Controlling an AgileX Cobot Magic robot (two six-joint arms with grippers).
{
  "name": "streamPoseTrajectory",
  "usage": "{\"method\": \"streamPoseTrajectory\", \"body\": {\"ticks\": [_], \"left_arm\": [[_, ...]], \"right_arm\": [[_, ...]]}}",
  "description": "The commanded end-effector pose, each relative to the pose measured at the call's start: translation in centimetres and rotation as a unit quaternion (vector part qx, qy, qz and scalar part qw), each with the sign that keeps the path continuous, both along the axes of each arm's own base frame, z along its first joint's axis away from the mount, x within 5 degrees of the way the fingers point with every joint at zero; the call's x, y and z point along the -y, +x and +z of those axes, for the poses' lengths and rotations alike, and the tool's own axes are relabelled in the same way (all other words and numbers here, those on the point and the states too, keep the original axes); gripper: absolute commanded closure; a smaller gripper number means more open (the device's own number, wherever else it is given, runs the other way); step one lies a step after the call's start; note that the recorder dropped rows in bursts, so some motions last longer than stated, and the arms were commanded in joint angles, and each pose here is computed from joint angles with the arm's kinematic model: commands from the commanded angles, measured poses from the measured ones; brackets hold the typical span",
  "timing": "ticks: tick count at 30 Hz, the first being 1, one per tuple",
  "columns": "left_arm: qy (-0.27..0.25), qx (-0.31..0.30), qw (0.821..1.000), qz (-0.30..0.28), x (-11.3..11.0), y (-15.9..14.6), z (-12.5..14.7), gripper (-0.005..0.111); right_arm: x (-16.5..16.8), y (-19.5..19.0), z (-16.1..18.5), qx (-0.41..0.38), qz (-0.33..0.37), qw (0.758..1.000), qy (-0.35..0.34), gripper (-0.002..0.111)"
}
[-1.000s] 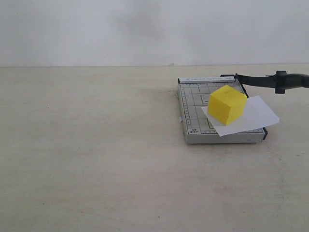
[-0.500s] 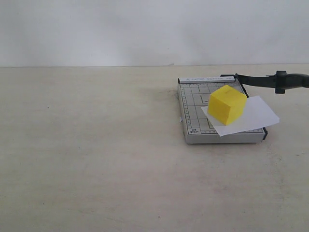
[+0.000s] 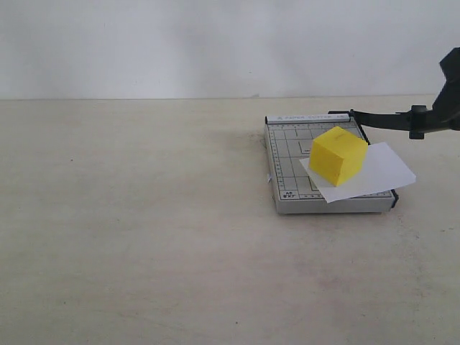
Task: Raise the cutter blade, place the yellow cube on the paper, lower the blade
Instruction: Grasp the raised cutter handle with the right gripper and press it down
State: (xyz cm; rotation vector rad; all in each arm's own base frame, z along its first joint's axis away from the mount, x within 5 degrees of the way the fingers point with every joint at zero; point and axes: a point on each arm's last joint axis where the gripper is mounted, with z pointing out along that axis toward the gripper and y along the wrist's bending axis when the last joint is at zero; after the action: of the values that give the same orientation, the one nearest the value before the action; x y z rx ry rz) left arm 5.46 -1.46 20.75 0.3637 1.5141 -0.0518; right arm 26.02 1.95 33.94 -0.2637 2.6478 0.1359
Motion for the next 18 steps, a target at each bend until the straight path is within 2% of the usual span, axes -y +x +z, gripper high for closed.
{"method": "streamPoseTrajectory", "body": {"ticks": [1, 16, 18], "left_arm": [[-0.008, -0.003, 1.0, 0.001, 0.0, 0.0, -0.1, 0.102], [-0.008, -0.003, 1.0, 0.001, 0.0, 0.0, -0.1, 0.102], [-0.008, -0.003, 1.0, 0.001, 0.0, 0.0, -0.1, 0.102]], "right_arm": [[0.2, 0.7, -0.4, -0.004, 0.004, 1.0, -0.015, 0.04], [0.4, 2.9, -3.0, -0.031, 0.005, 0.999, -0.034, 0.04], [0.4, 3.1, -3.1, -0.029, 0.004, 0.999, -0.033, 0.046]]}}
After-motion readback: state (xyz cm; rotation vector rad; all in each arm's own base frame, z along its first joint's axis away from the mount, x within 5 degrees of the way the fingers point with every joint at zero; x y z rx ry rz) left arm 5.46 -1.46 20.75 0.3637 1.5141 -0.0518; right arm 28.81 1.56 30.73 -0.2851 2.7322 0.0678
